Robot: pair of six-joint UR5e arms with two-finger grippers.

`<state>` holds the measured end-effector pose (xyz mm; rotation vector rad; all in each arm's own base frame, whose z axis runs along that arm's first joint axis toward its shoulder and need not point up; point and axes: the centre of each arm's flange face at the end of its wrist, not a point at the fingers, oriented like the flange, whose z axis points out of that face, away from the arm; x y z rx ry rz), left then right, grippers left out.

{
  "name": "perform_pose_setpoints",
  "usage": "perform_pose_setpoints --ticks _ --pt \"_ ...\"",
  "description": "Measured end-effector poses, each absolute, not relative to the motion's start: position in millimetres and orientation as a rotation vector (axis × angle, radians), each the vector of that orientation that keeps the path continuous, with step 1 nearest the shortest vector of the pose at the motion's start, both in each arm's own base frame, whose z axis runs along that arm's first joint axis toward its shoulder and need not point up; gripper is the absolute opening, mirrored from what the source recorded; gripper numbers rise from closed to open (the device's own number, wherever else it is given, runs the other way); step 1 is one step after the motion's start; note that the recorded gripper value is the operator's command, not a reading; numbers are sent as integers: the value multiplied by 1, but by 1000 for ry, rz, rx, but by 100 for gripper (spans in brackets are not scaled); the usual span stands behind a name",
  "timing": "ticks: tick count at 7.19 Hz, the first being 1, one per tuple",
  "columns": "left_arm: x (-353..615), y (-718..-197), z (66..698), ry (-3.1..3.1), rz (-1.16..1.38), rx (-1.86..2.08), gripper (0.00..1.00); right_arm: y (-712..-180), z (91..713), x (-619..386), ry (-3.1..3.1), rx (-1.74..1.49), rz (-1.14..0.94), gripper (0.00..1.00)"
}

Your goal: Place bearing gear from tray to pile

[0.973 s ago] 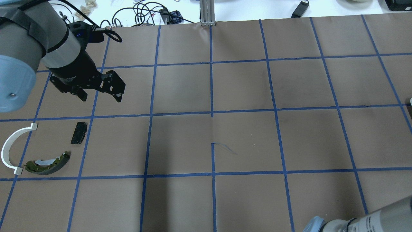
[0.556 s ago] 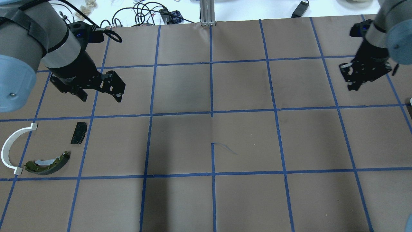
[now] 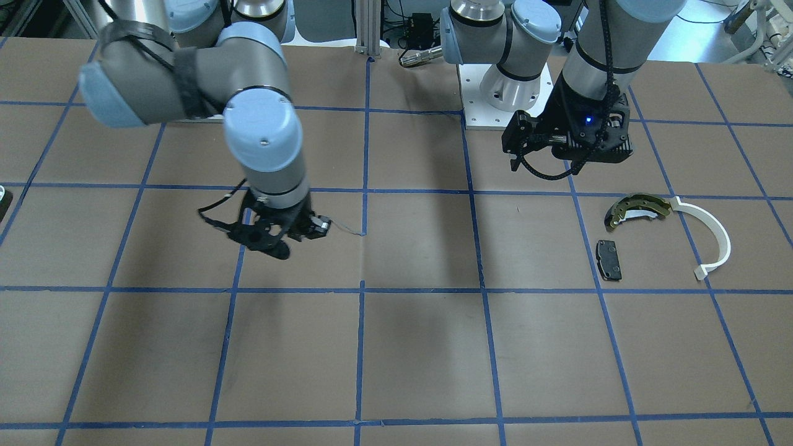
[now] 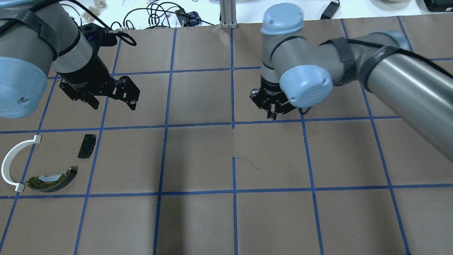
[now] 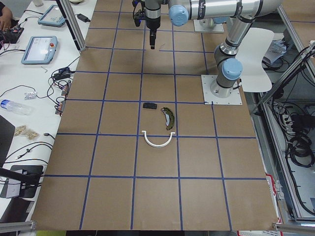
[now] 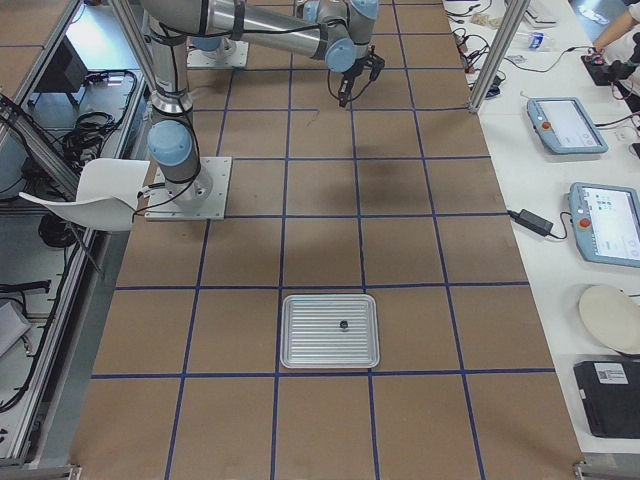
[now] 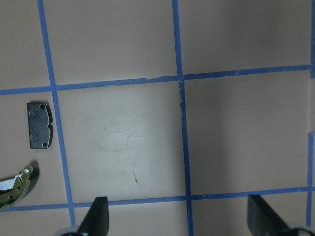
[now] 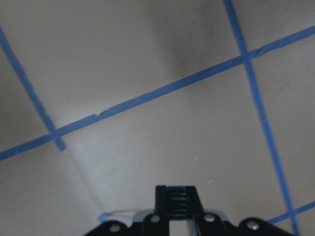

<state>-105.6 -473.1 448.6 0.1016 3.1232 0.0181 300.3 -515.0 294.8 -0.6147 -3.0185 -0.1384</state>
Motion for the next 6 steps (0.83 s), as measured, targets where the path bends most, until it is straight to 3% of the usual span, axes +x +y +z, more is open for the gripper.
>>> perform_pose_setpoints --ticks 1,2,3,4,6 --pt "-105 -475 447 3123 22 103 100 -500 268 354 -3023 -689 -121 0" --pt "-105 -478 445 3125 14 108 100 -486 241 393 -3025 -727 -115 10" --pt "-105 -482 443 3128 0 113 100 -476 222 415 -3024 -740 -116 95" --pt "-106 -485 440 3132 -5 115 100 -472 213 424 -3031 -738 -100 100" --pt "-108 -490 417 3150 39 112 100 -481 216 425 -3104 -656 -6 100"
